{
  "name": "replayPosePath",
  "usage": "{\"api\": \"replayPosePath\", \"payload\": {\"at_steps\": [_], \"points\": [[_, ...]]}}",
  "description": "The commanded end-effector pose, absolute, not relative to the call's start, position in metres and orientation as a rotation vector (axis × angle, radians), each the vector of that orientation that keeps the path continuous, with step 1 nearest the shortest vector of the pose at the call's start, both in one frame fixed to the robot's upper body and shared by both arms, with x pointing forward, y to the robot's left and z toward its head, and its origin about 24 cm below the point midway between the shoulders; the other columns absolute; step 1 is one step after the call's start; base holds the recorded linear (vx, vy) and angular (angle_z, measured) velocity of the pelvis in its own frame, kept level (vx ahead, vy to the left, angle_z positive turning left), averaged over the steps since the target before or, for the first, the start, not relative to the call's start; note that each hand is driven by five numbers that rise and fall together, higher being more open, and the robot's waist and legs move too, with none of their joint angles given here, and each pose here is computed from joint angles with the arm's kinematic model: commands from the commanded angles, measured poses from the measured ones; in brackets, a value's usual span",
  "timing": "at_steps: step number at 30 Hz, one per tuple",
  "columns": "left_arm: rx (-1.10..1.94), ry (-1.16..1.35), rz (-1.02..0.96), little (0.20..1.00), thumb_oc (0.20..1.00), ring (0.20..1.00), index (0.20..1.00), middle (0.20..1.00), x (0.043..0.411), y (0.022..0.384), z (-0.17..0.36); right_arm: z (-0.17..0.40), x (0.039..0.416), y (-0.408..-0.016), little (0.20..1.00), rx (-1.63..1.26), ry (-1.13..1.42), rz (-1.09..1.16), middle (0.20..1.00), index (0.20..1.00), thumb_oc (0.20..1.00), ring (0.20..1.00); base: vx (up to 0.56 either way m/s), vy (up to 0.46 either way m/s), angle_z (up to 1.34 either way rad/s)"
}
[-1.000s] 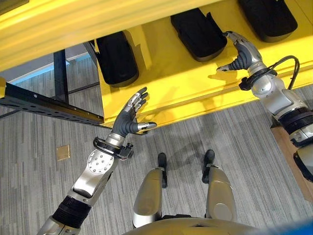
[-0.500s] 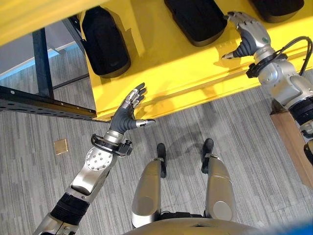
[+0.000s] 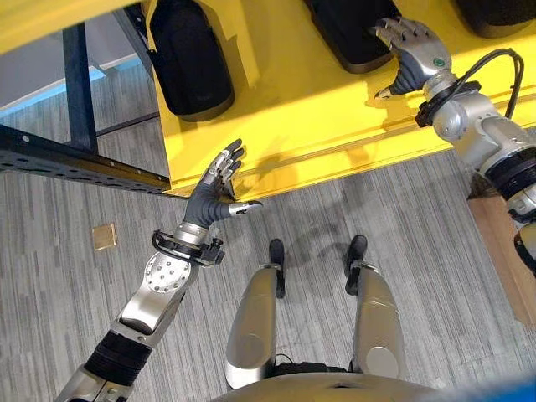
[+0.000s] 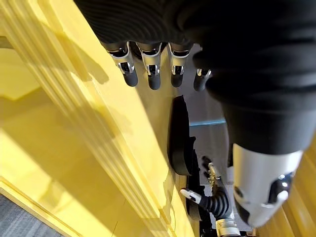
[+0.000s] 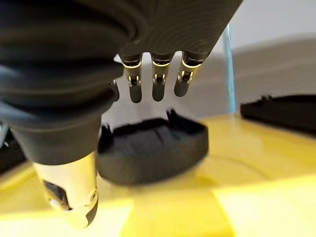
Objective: Move parts from the plastic box to the shelf.
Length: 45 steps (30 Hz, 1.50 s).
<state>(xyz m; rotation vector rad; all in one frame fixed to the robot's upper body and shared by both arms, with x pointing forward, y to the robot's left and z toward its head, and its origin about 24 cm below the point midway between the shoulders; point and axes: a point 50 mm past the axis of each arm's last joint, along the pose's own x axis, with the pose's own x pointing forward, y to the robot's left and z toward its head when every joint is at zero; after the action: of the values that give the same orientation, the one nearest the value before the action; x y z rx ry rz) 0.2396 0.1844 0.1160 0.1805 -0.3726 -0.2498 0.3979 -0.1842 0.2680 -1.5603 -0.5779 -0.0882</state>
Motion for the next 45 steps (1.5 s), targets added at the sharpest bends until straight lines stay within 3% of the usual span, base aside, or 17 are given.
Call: {"api": "replayPosePath", "payload": {"at_steps": [1, 13, 29, 45], "points": [[0.214, -0.512, -0.224, 1.000, 1.000, 1.000, 1.000, 1.000, 0.224, 0.190, 0.139, 0.306, 0.395, -0.175, 1.000, -1.611, -0.693, -0.159, 1.000, 1.000, 1.000, 1.000, 0.01, -0.001, 0.06], [0.206, -0.531, -0.221, 1.000, 1.000, 1.000, 1.000, 1.000, 0.224, 0.189, 0.142, 0.301, 0.407, -0.172, 1.000, -1.644, -0.616, -0.168, 1.000, 1.000, 1.000, 1.000, 0.00, 0.003, 0.03], [0.224, -0.553, -0.206, 1.000, 1.000, 1.000, 1.000, 1.000, 0.222, 0.193, 0.145, 0.289, 0.404, -0.142, 1.000, -1.676, -0.672, -0.014, 1.000, 1.000, 1.000, 1.000, 0.00, 0.000, 0.00], [0.237, -0.556, -0.185, 1.000, 1.000, 1.000, 1.000, 1.000, 0.222, 0.196, 0.146, 0.302, 0.399, -0.129, 1.000, -1.527, -0.740, -0.012, 1.000, 1.000, 1.000, 1.000, 0.00, 0.000, 0.00]]}}
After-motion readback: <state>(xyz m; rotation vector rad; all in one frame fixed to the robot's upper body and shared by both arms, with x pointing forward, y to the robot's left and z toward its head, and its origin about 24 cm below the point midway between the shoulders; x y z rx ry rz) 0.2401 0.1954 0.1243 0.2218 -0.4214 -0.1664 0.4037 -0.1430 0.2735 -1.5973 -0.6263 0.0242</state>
